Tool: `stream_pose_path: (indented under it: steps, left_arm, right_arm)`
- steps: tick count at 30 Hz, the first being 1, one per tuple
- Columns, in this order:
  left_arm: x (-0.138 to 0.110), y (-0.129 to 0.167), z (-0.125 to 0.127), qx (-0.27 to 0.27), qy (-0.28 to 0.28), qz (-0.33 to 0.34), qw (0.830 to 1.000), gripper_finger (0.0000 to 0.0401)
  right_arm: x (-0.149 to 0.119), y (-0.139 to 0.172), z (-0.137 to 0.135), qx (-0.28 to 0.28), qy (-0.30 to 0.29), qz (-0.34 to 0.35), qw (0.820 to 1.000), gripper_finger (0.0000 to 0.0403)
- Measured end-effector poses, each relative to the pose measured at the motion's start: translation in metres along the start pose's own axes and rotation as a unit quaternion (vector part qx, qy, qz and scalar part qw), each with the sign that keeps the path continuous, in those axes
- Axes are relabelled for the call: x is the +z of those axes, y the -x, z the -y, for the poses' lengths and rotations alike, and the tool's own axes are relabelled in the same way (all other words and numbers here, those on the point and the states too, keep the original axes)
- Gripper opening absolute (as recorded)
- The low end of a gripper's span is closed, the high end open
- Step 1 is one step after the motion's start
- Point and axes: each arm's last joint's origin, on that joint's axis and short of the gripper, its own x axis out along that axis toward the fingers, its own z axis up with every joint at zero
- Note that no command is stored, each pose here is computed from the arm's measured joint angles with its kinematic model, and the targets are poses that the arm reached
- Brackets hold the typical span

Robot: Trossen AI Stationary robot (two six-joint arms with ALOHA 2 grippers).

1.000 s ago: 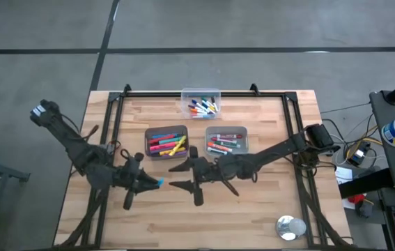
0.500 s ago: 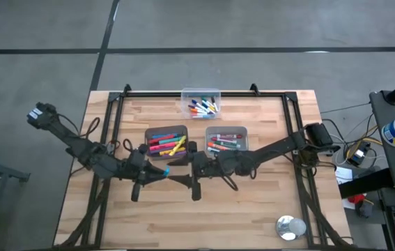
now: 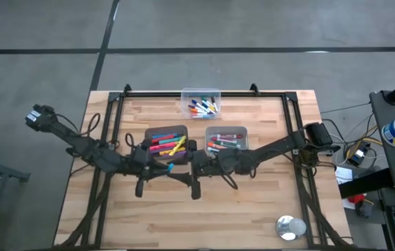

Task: Pick & Place Markers
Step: Put the small light blue highlighter pen into the transparent bin

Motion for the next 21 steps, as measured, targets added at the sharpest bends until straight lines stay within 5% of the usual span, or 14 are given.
stream_pose_path:
  steps: [21]
  left_arm:
    - [0.0045,0.0000,-0.0009,-0.023,0.006,-0.005,1.000,0.0048]
  right_arm:
    - [-0.0015,-0.0005,0.0031,-0.003,0.007,-0.012,1.000,0.0043]
